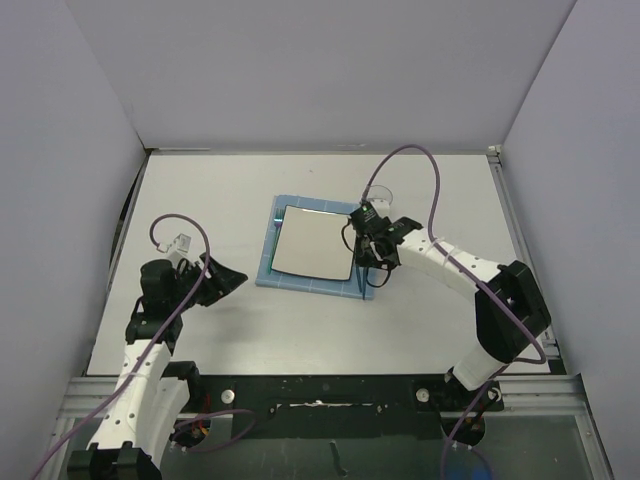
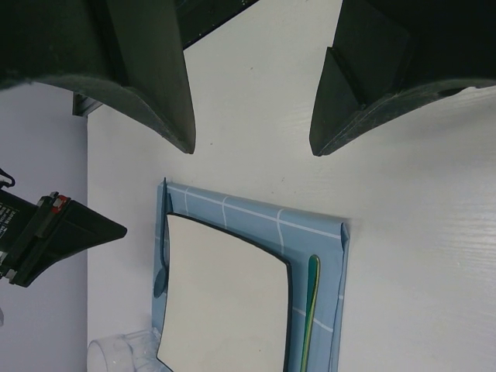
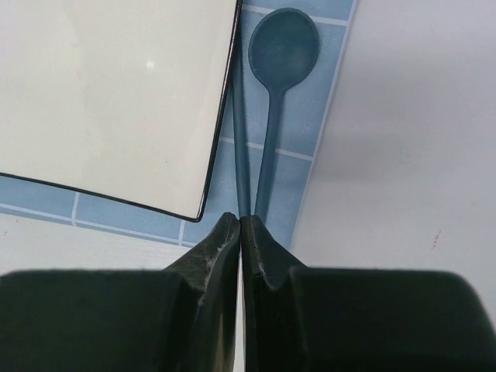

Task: Set the dinner table for one person
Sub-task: Adjust the knife on the napkin.

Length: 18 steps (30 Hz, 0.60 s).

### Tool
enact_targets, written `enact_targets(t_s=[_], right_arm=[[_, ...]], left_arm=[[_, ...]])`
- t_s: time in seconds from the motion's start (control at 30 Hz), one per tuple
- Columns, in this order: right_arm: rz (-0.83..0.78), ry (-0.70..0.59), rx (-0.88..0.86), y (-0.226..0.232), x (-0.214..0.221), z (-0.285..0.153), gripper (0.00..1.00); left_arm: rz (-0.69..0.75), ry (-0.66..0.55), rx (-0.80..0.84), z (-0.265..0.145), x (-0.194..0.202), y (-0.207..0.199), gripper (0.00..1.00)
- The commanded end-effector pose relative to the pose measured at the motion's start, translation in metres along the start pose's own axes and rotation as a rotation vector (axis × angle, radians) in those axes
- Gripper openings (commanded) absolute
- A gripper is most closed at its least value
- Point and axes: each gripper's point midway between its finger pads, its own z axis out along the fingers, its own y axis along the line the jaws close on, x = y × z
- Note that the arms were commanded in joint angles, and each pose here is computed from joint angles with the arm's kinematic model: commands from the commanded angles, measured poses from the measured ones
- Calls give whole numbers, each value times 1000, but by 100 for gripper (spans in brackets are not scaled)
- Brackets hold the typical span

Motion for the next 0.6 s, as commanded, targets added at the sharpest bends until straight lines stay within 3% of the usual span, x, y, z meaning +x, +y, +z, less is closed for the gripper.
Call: enact_targets(t_s=[0.0,0.37,0.57], right_arm=[[15,-50,17,-6,-7,-11,0],[-4,3,19,-3,4,8,1],[-30,19,-10,8,3,21,22]], left_arm=[[17,-13,32,-3,-1,-6,59],[17,-5,32,-1,2,-3,59],[21,-6,32,-1,2,-3,59]])
